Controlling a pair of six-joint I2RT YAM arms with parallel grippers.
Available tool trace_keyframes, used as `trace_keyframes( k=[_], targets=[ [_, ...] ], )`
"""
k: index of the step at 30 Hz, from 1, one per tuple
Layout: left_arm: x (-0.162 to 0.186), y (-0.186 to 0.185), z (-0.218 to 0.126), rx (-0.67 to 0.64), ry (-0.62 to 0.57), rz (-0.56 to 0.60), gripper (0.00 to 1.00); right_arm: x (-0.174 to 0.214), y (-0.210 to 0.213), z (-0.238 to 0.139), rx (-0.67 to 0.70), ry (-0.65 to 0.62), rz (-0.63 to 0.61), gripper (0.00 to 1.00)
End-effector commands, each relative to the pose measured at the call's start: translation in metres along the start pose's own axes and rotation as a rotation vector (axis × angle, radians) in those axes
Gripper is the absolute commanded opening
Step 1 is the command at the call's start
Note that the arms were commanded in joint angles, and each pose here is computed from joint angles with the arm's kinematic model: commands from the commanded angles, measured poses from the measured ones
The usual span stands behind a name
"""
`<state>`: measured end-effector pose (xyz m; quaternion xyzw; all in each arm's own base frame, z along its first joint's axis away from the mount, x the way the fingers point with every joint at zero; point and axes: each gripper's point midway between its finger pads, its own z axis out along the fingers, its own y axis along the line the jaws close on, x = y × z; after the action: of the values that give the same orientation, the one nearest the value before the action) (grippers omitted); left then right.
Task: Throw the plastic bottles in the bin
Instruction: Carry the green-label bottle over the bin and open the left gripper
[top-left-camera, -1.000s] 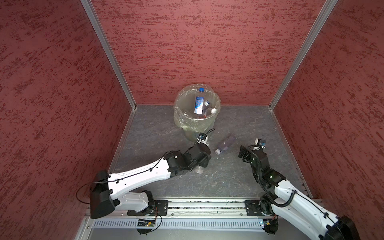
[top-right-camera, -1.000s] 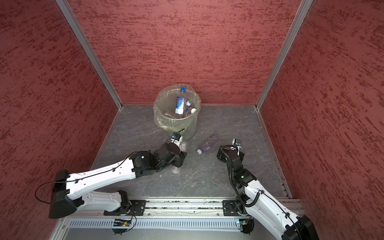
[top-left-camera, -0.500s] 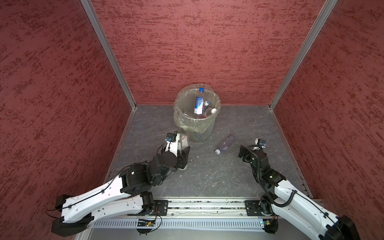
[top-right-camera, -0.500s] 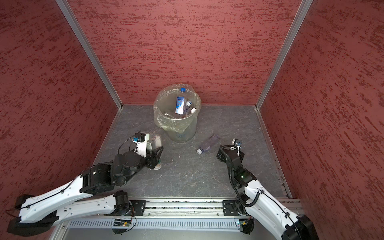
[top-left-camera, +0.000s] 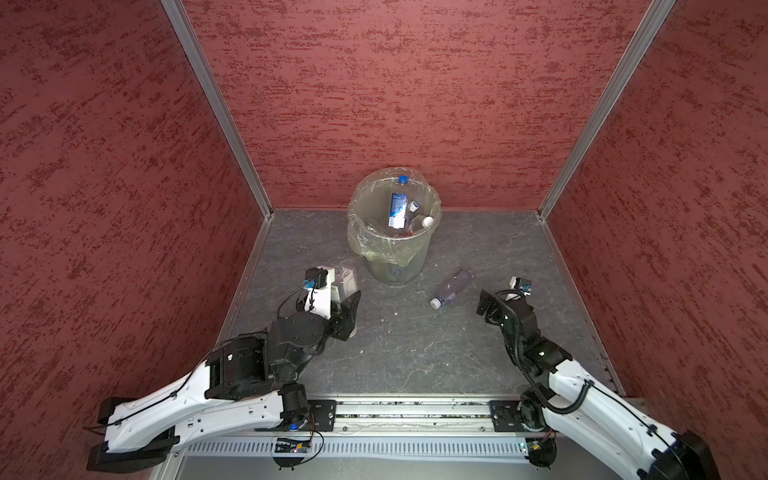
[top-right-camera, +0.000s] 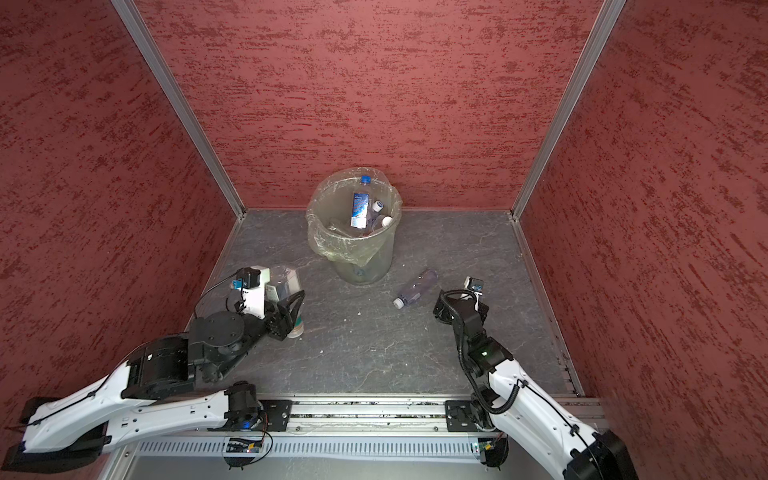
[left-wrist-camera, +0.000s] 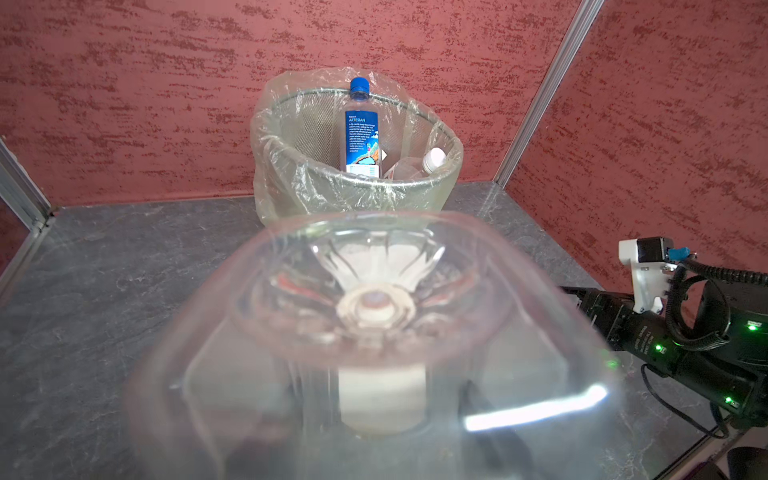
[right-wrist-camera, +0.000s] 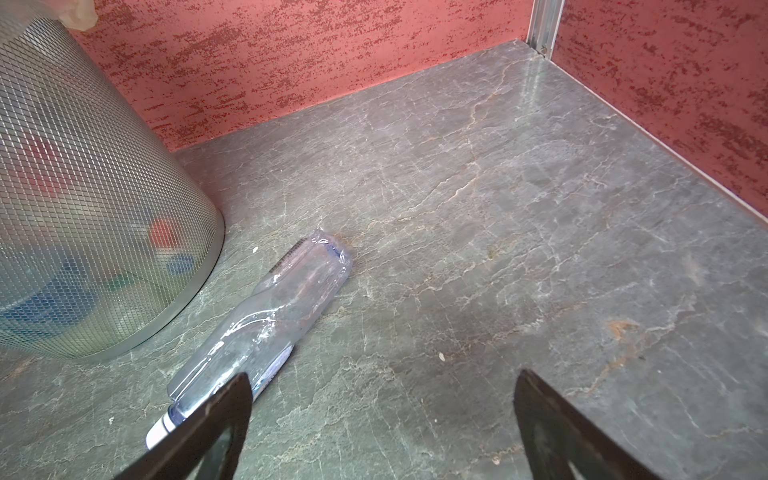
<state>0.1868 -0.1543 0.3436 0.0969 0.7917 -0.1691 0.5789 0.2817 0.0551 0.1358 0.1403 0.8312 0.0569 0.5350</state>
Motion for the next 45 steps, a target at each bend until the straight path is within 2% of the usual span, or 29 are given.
trace_keyframes(
  k=[1,5,10,11,13,14,15,18,24,31,43,45],
  targets=[
    [-0.048,-0.017,0.009,0.036,-0.093,0.033,0.53,-0.019,0.003,-0.002,0.0,-0.053,0.045,0.98],
    [-0.09,-0.025,0.053,0.122,-0.07,-0.043,0.52,-0.017,0.004,-0.001,-0.004,-0.046,0.045,0.99],
    [-0.159,-0.008,0.136,0.168,-0.088,-0.13,0.55,-0.018,0.004,-0.003,-0.01,-0.051,0.048,0.99],
    [-0.166,-0.003,0.159,0.182,-0.071,-0.152,0.6,-0.018,0.004,-0.003,-0.011,-0.05,0.048,0.99],
    [-0.181,0.008,0.196,0.191,-0.032,-0.19,0.78,-0.018,0.004,-0.003,-0.012,-0.048,0.047,0.98],
    [-0.177,0.017,0.221,0.17,0.018,-0.213,0.93,-0.018,0.004,-0.003,-0.012,-0.047,0.047,0.98],
    [-0.172,0.027,0.24,0.135,0.056,-0.226,0.99,-0.017,0.004,-0.003,-0.01,-0.045,0.047,0.99],
    [-0.163,0.046,0.263,0.08,0.096,-0.257,0.99,-0.018,0.004,-0.005,-0.016,-0.047,0.049,0.99],
    [-0.177,0.042,0.237,0.102,-0.008,-0.247,0.99,-0.019,0.006,-0.005,-0.025,-0.049,0.048,0.98],
    [-0.177,0.036,0.204,0.112,-0.038,-0.224,1.0,-0.016,0.008,-0.001,-0.021,-0.034,0.038,0.98],
    [-0.136,0.025,0.165,0.159,-0.017,-0.226,0.99,-0.016,0.004,0.003,0.013,-0.032,0.04,0.99],
    [-0.128,0.021,0.16,0.166,-0.013,-0.223,0.99,-0.015,0.011,0.004,-0.02,-0.017,0.029,0.99]
  ],
)
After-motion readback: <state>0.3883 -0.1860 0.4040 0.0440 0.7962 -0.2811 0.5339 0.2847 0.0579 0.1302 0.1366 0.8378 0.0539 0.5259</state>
